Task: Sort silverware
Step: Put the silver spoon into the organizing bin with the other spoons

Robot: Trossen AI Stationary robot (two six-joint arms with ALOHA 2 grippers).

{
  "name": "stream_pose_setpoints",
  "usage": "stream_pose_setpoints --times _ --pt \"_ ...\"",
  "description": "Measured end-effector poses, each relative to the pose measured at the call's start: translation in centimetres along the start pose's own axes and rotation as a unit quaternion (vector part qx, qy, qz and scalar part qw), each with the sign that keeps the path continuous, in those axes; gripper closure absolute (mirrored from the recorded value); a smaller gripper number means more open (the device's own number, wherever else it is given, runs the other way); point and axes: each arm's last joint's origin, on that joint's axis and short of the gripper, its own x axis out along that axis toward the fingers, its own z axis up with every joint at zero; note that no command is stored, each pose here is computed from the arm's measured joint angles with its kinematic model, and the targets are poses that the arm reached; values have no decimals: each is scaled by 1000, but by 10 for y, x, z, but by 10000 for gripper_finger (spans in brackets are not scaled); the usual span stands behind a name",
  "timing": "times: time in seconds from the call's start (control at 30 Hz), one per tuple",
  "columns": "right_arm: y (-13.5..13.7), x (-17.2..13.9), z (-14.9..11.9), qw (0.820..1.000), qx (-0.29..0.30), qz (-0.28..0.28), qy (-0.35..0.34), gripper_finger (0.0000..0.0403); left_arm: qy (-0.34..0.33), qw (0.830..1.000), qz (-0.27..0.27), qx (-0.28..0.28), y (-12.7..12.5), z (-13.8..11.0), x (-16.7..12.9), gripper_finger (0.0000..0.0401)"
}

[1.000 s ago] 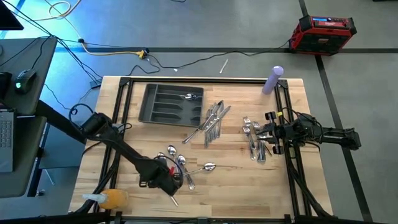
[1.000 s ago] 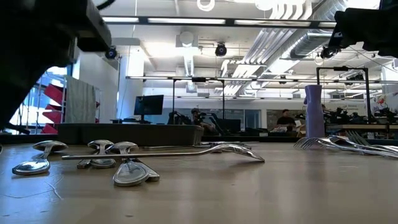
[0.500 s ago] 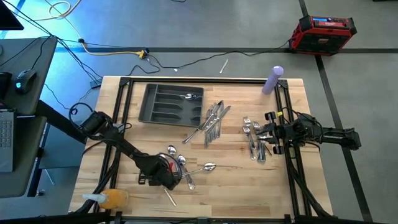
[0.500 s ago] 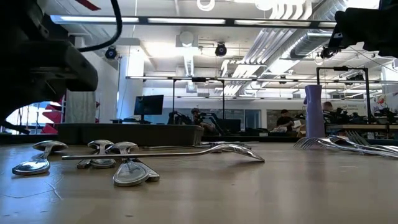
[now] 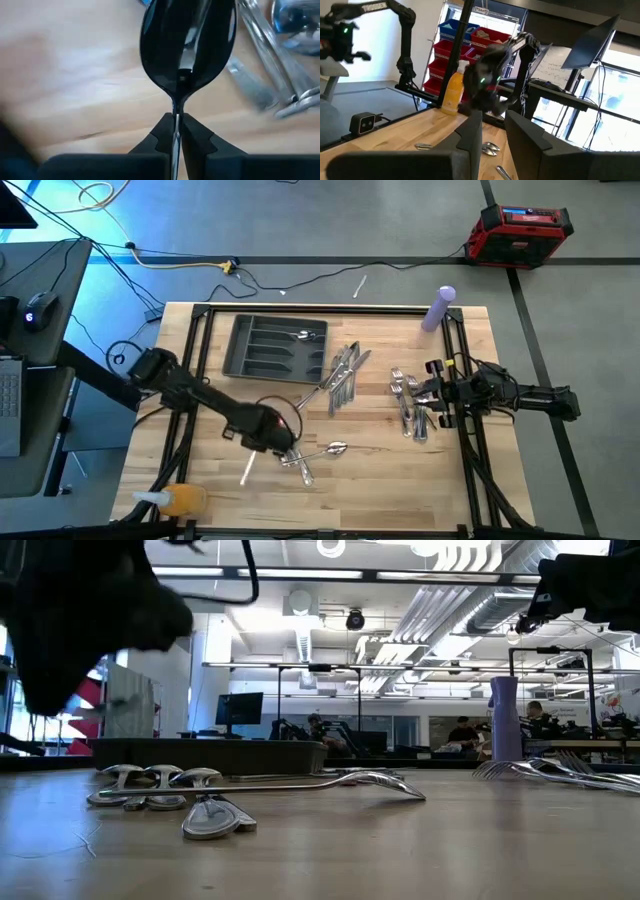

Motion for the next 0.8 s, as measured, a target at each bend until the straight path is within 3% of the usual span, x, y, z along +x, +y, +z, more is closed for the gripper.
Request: stream_pose_setpoints --times 0.13,0.27,0.37,0.5,0.67,0.8 --pt "0 0 0 1000 1 1 2 329 -45 997 22 63 16 33 -48 400" --pt "0 0 -1 1000 2 2 5 329 -92 976 22 197 29 87 -81 401" --pt "0 0 -2 1000 4 2 10 329 -128 938 13 322 32 140 -85 401" --pt "1 0 -3 1000 5 4 15 329 -153 865 35 477 38 205 -76 401" --pt "2 0 -6 999 19 8 32 329 -146 801 141 563 56 276 -61 401" --pt "3 -1 -11 997 51 12 53 329 -140 781 168 585 65 324 -46 401"
